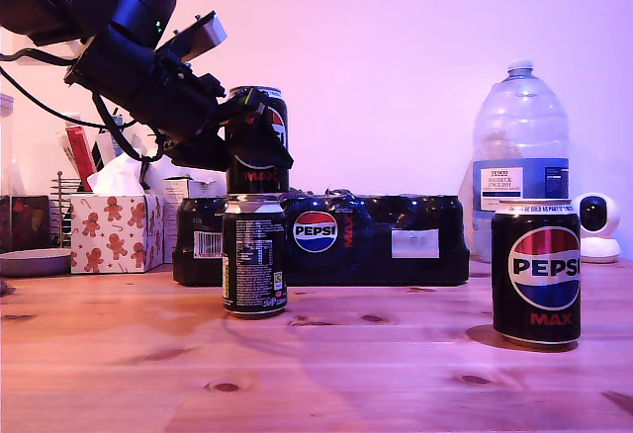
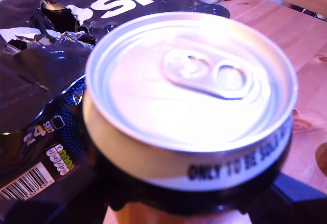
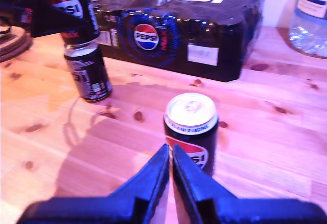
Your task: Stack up the Pepsi cans on top of each other
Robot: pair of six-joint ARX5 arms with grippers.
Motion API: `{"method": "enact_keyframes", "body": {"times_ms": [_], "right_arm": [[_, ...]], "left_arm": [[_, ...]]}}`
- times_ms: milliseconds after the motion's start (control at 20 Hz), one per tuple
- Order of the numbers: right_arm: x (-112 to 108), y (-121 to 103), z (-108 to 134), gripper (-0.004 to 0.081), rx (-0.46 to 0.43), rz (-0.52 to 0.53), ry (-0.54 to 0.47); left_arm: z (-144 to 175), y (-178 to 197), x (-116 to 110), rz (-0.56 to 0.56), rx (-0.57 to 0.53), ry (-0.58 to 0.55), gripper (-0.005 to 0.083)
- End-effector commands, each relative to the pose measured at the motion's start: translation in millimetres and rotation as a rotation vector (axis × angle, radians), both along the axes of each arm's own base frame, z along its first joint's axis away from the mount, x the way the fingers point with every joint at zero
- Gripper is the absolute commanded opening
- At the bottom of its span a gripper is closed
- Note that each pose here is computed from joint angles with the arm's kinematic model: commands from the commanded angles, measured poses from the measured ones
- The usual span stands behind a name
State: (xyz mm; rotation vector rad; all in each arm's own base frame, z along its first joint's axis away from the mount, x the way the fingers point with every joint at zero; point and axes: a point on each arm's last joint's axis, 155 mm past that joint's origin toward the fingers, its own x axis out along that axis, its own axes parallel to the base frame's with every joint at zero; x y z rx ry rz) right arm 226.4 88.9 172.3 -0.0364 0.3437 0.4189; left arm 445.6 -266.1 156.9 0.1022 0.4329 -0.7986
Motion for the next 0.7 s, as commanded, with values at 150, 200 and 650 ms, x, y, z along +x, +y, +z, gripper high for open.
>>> {"method": "enact_keyframes", "body": {"times_ms": [150, 200, 650], "right_arm": [[1.0, -0.1, -6.4, -0.0012, -0.005, -0.003, 0.011], [1.0, -0.1, -6.4, -0.0012, -0.005, -0.003, 0.011], [0.6, -0.3, -7.6, -0.0012, -0.007, -0.003, 0.016]], "left_arm": [[-0.7, -3.0, -1.7, -0.009, -0.012, -0.005, 0.0395], [1.7, -3.8, -2.2, -0.012, -0.014, -0.011, 0.0395], [19.4, -12.1, -2.5, -0.026, -0.040, -0.069, 0.0395]]}}
